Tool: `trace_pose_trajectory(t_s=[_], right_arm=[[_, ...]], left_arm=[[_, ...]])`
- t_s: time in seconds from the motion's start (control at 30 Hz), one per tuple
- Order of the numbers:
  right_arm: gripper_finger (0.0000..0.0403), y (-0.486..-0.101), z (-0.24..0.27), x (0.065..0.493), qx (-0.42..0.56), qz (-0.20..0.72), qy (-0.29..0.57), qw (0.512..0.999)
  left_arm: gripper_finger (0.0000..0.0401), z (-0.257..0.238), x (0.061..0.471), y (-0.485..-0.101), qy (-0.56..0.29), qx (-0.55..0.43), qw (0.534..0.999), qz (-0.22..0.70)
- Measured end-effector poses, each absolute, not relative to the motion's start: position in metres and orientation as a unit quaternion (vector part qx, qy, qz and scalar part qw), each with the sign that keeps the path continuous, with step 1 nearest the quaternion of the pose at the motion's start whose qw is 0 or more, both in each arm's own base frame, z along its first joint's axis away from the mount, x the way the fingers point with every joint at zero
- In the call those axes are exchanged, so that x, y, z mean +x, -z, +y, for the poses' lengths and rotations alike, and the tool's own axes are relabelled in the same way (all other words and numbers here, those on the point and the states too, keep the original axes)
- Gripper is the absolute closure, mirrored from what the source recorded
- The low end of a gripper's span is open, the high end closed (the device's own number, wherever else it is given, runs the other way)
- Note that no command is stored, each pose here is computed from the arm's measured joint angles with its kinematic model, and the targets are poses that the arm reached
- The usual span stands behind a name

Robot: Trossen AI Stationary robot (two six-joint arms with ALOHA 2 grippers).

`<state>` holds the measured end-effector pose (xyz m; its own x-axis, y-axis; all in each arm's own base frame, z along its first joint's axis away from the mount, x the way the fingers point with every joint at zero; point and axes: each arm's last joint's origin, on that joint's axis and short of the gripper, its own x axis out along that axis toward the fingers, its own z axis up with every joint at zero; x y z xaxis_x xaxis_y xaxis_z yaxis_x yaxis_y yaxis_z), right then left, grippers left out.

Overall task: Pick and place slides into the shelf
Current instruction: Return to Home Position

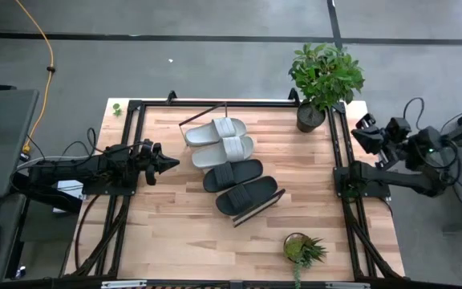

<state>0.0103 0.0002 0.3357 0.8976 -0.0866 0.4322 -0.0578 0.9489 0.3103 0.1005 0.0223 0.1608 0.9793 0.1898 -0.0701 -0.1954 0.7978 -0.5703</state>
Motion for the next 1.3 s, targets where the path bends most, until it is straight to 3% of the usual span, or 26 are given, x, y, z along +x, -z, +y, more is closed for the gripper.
trace_pose_trajectory(t_s=[0.23, 0.43, 0.6, 0.77, 1.0, 1.3], right_arm=[[0.0403, -0.317, -0.006, 0.028, 0.106, -0.235, 0.068, 0.964], [0.0403, -0.302, -0.007, 0.042, 0.092, -0.251, 0.057, 0.962], [0.0403, -0.283, -0.010, 0.054, 0.112, -0.236, 0.054, 0.964], [0.0403, -0.266, -0.011, 0.064, 0.133, -0.288, 0.037, 0.948], [0.0403, -0.224, -0.012, 0.079, 0.220, -0.297, -0.022, 0.929], [0.0403, -0.219, -0.012, 0.082, 0.242, -0.283, -0.035, 0.927]], left_arm=[[0.0400, 0.022, 0.100, -0.161, -0.102, -0.301, 0.948, 0.005], [0.0400, 0.022, 0.100, -0.161, -0.102, -0.301, 0.948, 0.005], [0.0400, 0.022, 0.100, -0.161, -0.103, -0.301, 0.948, 0.005], [0.0400, 0.022, 0.100, -0.161, -0.103, -0.301, 0.948, 0.005], [0.0400, 0.022, 0.100, -0.161, -0.103, -0.301, 0.948, 0.005], [0.0400, 0.022, 0.100, -0.161, -0.103, -0.301, 0.948, 0.005]])
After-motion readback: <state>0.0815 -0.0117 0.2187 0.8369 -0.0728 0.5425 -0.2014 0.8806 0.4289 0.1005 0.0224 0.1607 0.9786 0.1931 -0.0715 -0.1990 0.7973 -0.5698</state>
